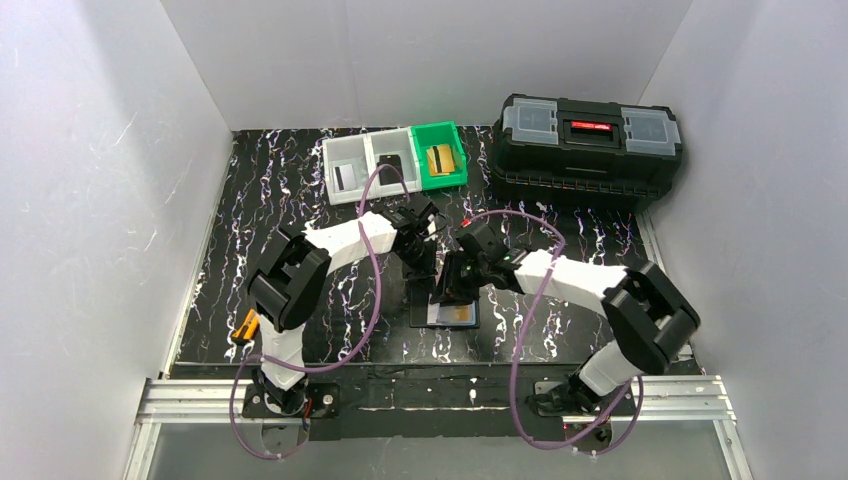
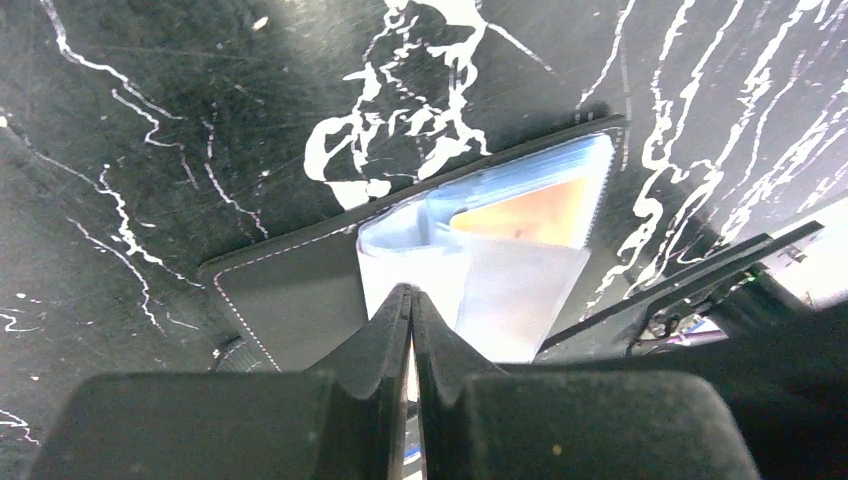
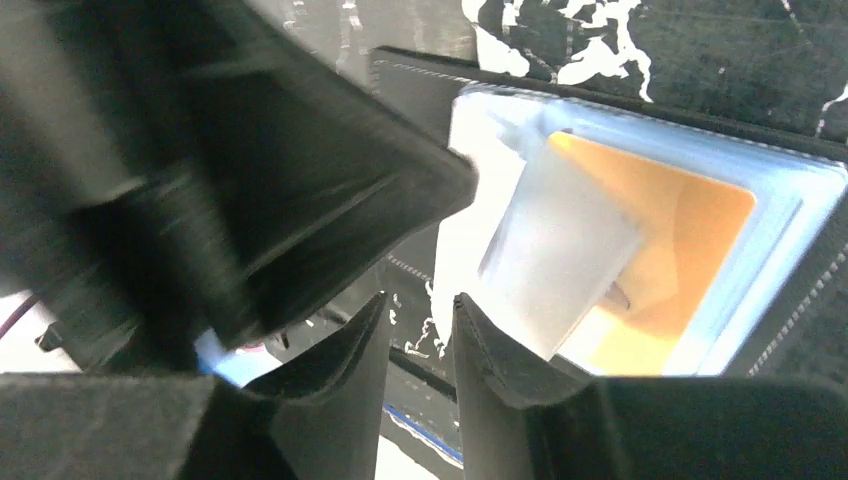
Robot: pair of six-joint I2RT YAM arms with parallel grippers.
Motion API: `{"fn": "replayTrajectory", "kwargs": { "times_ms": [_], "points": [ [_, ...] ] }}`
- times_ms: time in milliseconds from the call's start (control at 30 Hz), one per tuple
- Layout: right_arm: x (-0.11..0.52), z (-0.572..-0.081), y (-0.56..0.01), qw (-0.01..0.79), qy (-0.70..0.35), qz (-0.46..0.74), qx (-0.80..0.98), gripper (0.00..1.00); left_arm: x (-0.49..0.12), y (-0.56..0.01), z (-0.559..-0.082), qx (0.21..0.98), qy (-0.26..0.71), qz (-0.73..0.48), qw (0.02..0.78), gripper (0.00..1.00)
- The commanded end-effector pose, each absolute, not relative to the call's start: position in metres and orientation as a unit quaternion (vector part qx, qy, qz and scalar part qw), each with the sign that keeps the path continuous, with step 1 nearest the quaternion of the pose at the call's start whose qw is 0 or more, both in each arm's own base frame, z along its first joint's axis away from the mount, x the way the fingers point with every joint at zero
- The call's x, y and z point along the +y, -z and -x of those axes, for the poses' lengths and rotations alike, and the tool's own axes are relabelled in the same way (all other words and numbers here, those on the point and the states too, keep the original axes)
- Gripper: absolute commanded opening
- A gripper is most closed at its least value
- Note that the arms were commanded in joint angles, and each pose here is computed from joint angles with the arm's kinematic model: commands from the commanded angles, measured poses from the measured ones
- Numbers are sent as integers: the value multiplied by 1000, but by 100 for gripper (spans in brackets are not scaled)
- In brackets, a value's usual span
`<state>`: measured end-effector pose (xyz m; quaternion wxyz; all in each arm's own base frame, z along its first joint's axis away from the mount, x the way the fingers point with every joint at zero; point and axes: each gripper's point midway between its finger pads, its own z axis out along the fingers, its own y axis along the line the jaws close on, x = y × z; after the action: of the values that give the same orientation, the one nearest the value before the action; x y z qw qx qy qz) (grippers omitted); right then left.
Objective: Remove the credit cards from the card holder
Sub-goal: Remove the credit card from the card holder.
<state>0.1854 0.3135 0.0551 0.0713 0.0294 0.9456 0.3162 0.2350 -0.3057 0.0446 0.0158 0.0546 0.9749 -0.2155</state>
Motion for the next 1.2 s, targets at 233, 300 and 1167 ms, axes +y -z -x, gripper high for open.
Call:
{"fn": "replayTrajectory", "kwargs": {
  "times_ms": [233,300,1167],
  "points": [
    [286,-183,-57,89,-293,-36,951,46,-287,-45,-230,978,197,-60,19,2],
    [285,-184,-56,88,-288,-40,953,48,-286,-46,-230,978,197,-61,21,2],
    [281,-195,-24,79,-236,-62,967,27,-288,-111,-216,967,232,-72,71,6]
  ]
}}
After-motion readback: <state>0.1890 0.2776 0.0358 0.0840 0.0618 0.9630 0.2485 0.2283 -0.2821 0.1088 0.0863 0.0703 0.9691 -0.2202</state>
